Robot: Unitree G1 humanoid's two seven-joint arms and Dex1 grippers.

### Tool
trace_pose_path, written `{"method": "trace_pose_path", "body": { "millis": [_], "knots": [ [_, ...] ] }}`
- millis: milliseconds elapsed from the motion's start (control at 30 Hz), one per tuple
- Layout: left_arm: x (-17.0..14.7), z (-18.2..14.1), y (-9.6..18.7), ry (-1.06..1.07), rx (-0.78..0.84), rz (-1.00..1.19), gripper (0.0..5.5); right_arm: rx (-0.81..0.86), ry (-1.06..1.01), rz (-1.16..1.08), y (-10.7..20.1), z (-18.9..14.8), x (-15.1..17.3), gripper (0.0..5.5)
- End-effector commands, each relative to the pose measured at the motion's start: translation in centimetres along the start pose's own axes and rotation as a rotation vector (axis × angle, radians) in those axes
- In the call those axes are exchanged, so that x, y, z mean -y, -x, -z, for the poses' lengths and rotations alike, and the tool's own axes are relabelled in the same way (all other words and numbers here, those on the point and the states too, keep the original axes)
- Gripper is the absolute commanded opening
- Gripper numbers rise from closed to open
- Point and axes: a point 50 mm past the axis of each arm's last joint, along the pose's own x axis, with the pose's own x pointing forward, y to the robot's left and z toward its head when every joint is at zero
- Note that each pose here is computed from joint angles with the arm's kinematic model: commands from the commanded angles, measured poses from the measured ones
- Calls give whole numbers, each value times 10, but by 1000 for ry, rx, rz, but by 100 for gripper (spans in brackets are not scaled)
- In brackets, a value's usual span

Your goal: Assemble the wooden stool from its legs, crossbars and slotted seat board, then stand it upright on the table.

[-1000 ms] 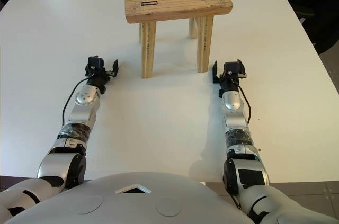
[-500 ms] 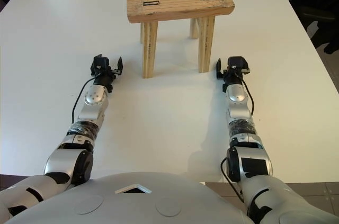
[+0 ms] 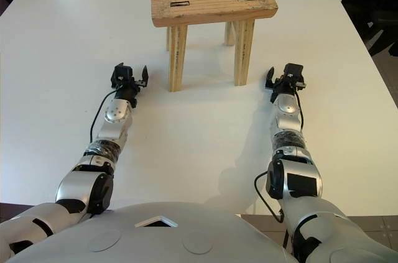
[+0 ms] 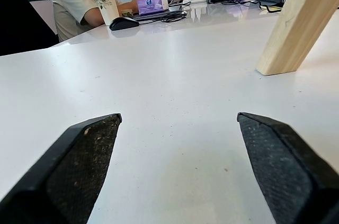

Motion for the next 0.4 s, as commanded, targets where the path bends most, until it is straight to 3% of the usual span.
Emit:
{"method": "trace_pose_path", "body": {
  "millis": [33, 233, 400],
  "knots": [
    [2, 10, 2, 46, -72, -37, 405, -150, -107, 111, 5, 25, 12, 422],
    [4, -3, -5, 15, -52, -72, 405, -118, -247, 219, 2, 9, 9, 422],
    [1, -3, -5, -22, -56, -81, 405, -91, -210, 246, 8, 15, 7, 422]
  ]
}}
